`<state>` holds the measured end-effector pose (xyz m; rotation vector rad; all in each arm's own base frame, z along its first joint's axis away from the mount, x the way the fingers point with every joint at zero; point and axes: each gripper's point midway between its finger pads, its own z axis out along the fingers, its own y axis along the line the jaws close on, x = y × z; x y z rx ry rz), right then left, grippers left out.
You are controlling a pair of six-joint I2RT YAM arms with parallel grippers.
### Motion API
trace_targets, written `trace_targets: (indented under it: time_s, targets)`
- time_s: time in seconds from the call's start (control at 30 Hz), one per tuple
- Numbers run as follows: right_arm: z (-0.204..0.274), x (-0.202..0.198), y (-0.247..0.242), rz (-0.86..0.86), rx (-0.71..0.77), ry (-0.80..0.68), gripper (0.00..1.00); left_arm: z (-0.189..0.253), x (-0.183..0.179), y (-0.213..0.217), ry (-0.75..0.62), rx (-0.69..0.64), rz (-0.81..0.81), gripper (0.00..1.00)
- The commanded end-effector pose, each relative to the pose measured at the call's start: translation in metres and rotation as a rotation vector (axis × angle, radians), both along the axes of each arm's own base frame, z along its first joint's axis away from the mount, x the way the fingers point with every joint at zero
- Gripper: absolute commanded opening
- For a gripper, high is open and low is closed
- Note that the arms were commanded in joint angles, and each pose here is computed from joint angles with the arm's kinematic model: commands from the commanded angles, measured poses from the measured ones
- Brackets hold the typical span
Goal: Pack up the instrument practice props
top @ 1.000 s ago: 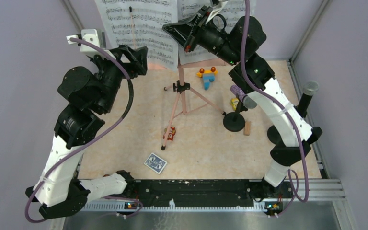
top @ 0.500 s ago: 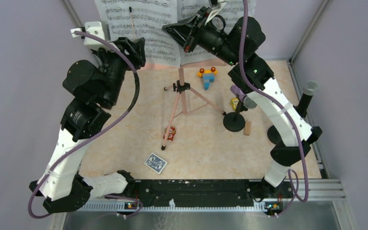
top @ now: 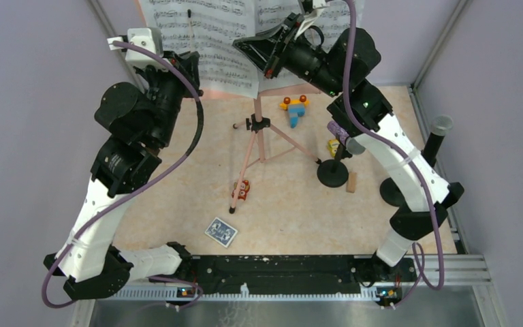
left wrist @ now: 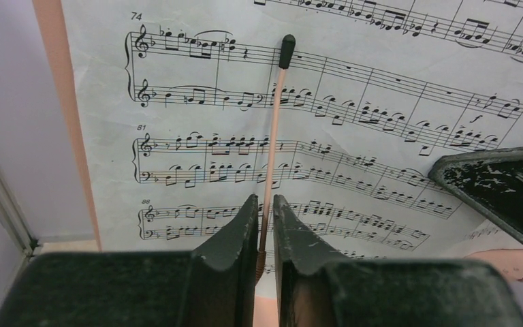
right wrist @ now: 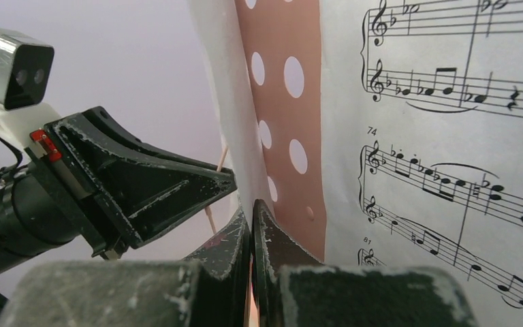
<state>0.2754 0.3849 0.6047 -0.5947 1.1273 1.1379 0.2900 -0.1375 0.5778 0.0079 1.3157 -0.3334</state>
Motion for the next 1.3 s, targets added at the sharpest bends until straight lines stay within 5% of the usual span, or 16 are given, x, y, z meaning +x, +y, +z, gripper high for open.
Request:
trace_targets:
  time_s: [0.0,0.2,0.67,1.03,1.27]
  targets:
    - [0.042,-0.033,-0.026,0.018,0.083,-0.105,0.00,0.031,-0.015,0.011,-0.087,-0.053,-0.004,0.14]
    - [0.049,-0.036,-0.036,-0.014,0.094,-0.119,0.00,0.035,-0.020,0.012,-0.108,-0.050,-0.018,0.02]
    - [0.052,-0.063,-0.083,-0.084,0.111,-0.129,0.00,0.041,-0.046,0.019,-0.181,-0.048,-0.075,0.02]
    - [0.011,-0.096,-0.136,-0.146,0.067,-0.054,0.00,0.030,-0.039,0.009,-0.152,-0.024,-0.096,0.03]
    - [-0.052,-0.114,-0.167,-0.185,-0.016,0.044,0.00,0.020,-0.036,0.011,-0.133,-0.012,-0.078,0.13]
